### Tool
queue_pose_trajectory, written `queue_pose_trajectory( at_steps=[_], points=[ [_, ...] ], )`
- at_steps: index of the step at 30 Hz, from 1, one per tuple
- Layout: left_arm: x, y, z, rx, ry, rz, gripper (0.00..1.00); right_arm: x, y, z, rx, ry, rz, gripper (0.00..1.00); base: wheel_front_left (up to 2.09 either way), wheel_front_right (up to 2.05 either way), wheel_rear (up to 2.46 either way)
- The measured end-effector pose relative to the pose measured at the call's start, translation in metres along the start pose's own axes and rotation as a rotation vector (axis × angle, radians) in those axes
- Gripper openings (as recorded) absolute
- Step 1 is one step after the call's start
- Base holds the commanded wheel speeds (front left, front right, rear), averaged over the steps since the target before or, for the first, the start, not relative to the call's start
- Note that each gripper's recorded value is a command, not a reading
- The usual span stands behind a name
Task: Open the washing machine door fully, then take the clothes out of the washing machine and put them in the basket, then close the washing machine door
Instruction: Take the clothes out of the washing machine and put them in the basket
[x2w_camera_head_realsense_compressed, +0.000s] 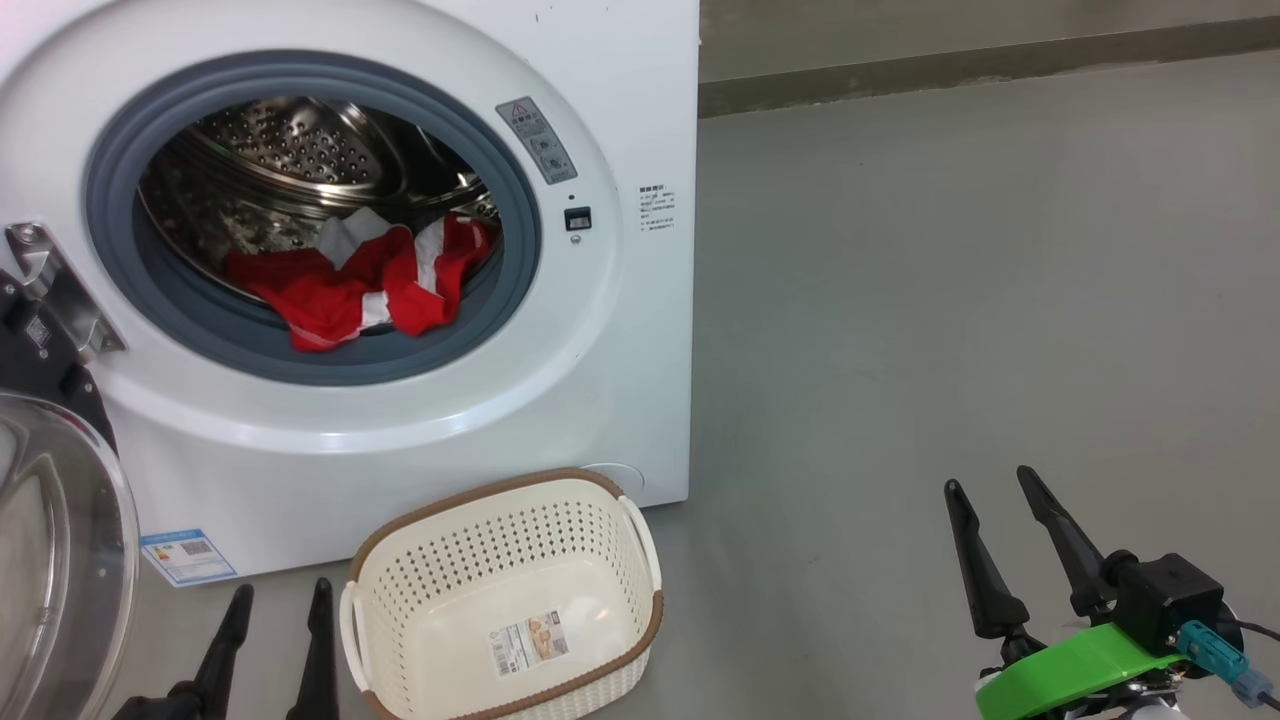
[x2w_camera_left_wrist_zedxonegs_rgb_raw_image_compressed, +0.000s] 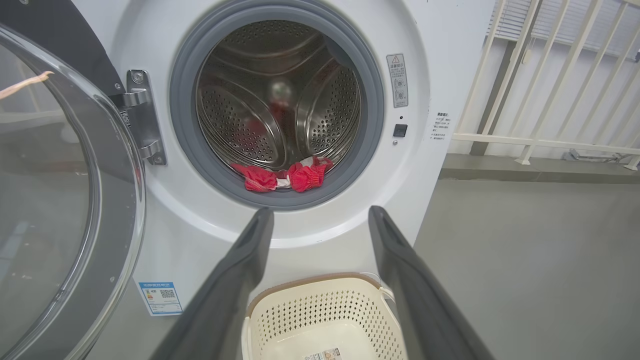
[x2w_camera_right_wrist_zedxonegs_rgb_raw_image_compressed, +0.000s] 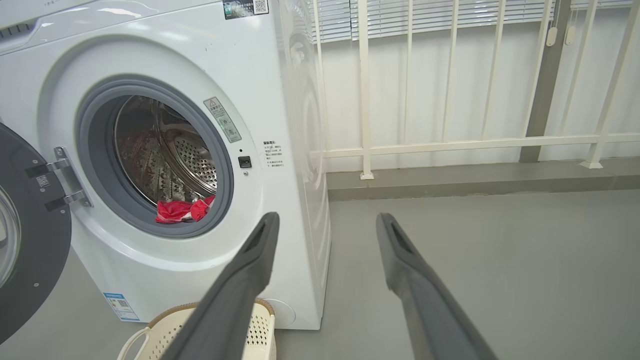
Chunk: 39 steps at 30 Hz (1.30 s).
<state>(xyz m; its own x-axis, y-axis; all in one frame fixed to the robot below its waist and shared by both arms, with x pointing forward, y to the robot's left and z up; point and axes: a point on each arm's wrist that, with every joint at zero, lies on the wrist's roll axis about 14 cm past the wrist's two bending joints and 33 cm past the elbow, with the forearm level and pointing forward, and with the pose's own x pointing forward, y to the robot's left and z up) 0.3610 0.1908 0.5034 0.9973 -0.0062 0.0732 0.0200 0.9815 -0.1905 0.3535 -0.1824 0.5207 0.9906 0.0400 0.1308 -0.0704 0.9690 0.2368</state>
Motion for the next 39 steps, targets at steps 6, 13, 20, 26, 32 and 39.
queue_pose_trajectory(
  at_steps=[6,13,20,26,32,39],
  points=[
    [0.001,0.001,-0.001,0.018,0.004,0.000,1.00,-0.001,-0.001,-0.001,0.001,0.004,-0.004,1.00,0.79,-1.13,0.34],
    [0.002,-0.002,-0.004,0.033,0.014,-0.011,1.00,-0.001,-0.001,-0.003,0.005,0.008,-0.008,1.00,1.77,-1.87,0.10],
    [0.004,-0.007,0.005,0.015,-0.015,-0.021,1.00,0.000,-0.001,-0.005,0.012,0.015,-0.008,1.00,1.64,-1.56,-0.08],
    [0.005,-0.007,0.004,0.014,-0.013,-0.021,1.00,0.001,-0.001,-0.007,0.013,0.019,-0.007,1.00,0.72,-0.72,0.00],
    [0.005,-0.008,0.002,0.013,-0.008,-0.024,1.00,0.001,-0.001,-0.007,0.013,0.021,-0.008,1.00,0.06,-0.06,0.00],
    [0.006,-0.009,0.001,0.013,-0.006,-0.028,1.00,-0.001,-0.003,-0.007,0.012,0.020,-0.014,1.00,0.00,0.00,0.00]
  ],
)
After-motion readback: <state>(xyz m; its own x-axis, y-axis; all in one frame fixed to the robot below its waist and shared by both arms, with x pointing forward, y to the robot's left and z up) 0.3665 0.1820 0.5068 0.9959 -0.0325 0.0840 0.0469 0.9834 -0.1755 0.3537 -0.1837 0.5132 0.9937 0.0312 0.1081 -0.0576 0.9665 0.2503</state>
